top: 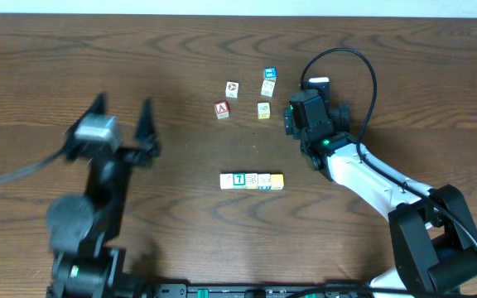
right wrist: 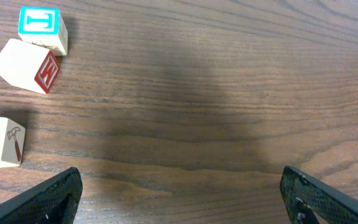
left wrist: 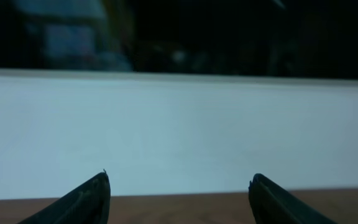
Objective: Lift 5 blocks
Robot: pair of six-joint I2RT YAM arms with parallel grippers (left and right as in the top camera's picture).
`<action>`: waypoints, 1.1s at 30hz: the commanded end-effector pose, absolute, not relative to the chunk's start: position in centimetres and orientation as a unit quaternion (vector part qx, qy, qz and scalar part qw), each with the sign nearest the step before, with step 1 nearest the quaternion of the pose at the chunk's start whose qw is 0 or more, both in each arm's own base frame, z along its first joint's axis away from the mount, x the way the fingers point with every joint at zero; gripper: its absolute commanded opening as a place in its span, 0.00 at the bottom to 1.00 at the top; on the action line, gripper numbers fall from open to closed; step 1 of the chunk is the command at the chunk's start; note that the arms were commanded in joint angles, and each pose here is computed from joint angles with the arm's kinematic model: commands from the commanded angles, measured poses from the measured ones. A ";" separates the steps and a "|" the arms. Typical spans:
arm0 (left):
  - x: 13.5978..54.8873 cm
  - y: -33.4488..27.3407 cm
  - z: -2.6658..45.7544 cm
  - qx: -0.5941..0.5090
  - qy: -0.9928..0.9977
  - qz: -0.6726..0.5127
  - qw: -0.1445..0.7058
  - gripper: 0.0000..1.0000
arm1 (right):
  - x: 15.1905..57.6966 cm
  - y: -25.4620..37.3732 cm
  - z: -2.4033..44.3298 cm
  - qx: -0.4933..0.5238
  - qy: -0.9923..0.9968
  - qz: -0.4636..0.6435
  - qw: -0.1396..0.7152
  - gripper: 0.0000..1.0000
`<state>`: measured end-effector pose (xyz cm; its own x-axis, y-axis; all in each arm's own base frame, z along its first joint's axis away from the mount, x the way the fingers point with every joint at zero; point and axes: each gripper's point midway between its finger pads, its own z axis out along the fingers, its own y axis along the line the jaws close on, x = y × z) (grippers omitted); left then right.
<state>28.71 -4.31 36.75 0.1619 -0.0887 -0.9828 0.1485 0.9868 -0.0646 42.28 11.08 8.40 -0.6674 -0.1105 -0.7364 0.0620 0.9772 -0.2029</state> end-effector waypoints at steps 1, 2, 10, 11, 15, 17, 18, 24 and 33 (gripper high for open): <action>26.8 -2.5 34.3 0.026 0.638 -0.044 0.768 0.72 | 42.5 10.8 8.5 -0.014 0.905 -0.115 0.409 0.99; 26.1 -2.1 33.9 0.022 0.632 -0.040 0.774 0.72 | 42.5 10.8 8.5 -0.014 0.905 -0.115 0.409 0.99; 23.2 -1.5 29.9 0.005 0.560 -0.049 0.827 0.72 | 42.5 10.8 8.5 -0.014 0.905 -0.115 0.409 0.99; 23.3 -1.4 29.2 0.001 0.562 -0.051 0.825 0.72 | 42.5 10.8 8.5 -0.014 0.905 -0.115 0.409 0.99; 23.5 -1.0 27.1 -0.009 0.575 -0.043 0.817 0.72 | 42.5 10.8 8.5 -0.014 0.905 -0.115 0.409 0.99; 23.5 -0.7 26.1 -0.016 0.580 -0.038 0.813 0.72 | 42.5 10.8 8.5 -0.014 0.905 -0.115 0.409 0.99; 23.5 -0.5 25.7 -0.020 0.580 -0.035 0.813 0.72 | 42.5 10.8 8.5 -0.014 0.905 -0.115 0.409 0.99; 24.1 0.0 22.6 -0.028 0.629 -0.024 0.777 0.72 | 42.5 10.8 8.5 -0.014 0.905 -0.115 0.409 0.99; 24.3 1.5 14.2 -0.116 0.744 -0.031 0.658 0.72 | 42.5 10.8 8.5 -0.014 0.905 -0.115 0.409 0.99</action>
